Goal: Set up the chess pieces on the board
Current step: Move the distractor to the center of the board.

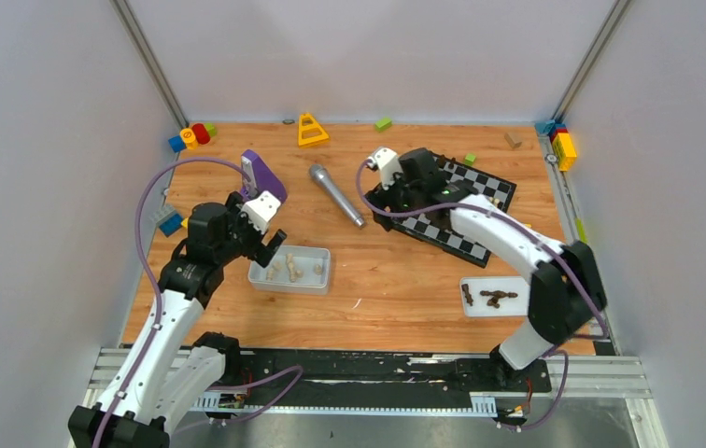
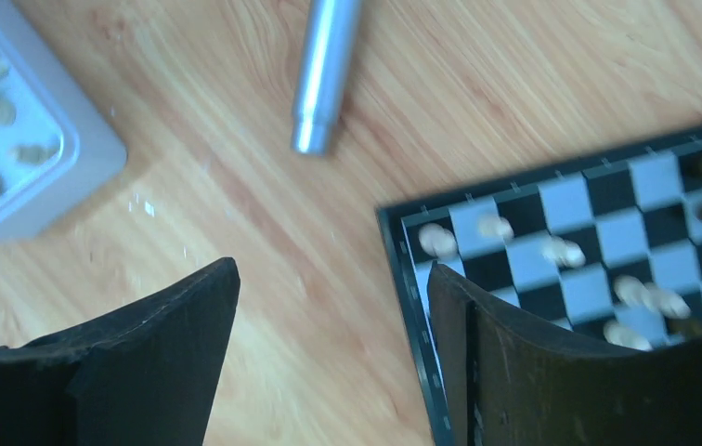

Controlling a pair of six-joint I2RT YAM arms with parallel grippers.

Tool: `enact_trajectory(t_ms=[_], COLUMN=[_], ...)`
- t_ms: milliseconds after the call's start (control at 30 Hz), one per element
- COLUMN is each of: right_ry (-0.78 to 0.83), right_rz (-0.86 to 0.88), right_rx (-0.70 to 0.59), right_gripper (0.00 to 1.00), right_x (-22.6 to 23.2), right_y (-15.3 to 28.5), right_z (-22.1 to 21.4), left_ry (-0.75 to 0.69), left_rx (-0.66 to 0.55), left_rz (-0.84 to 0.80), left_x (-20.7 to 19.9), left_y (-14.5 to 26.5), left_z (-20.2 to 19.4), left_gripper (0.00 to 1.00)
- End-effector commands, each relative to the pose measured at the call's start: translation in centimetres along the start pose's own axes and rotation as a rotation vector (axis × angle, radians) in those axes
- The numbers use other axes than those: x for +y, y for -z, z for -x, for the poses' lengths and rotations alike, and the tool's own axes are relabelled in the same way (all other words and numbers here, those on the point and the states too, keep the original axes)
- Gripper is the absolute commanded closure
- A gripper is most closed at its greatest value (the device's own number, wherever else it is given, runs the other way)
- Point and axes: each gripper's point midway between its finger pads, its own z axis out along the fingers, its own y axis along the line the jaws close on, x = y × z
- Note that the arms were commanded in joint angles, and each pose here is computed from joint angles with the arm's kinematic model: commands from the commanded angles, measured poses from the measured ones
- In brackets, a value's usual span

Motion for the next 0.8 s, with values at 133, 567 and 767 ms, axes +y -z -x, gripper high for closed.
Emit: enact_trajectory(t_ms=[133,567,767], right_ry=[0.139,0.163,0.155], right_rz=[0.066,-0.023,-0.032], right_rx=[0.225,0.403,0.48], right_gripper=[0.3,0.39,0.43], right_x=[2.3,-0.8,-2.0], right_y=[7.3,8.0,8.2], right_z=[-12.6,-21.4,-24.1], left_ry=[-0.036,-0.02,-0.021], left_rx=[-0.058,-0.084,-0.081], left_rz=[-0.042,-0.075,-0.076], left_x=[-0.5,-1.0,-1.0], left_y=[-0.3,-0.9,-1.0], left_z=[1.0,1.5,1.4], left_gripper=[0.0,0.0,0.0])
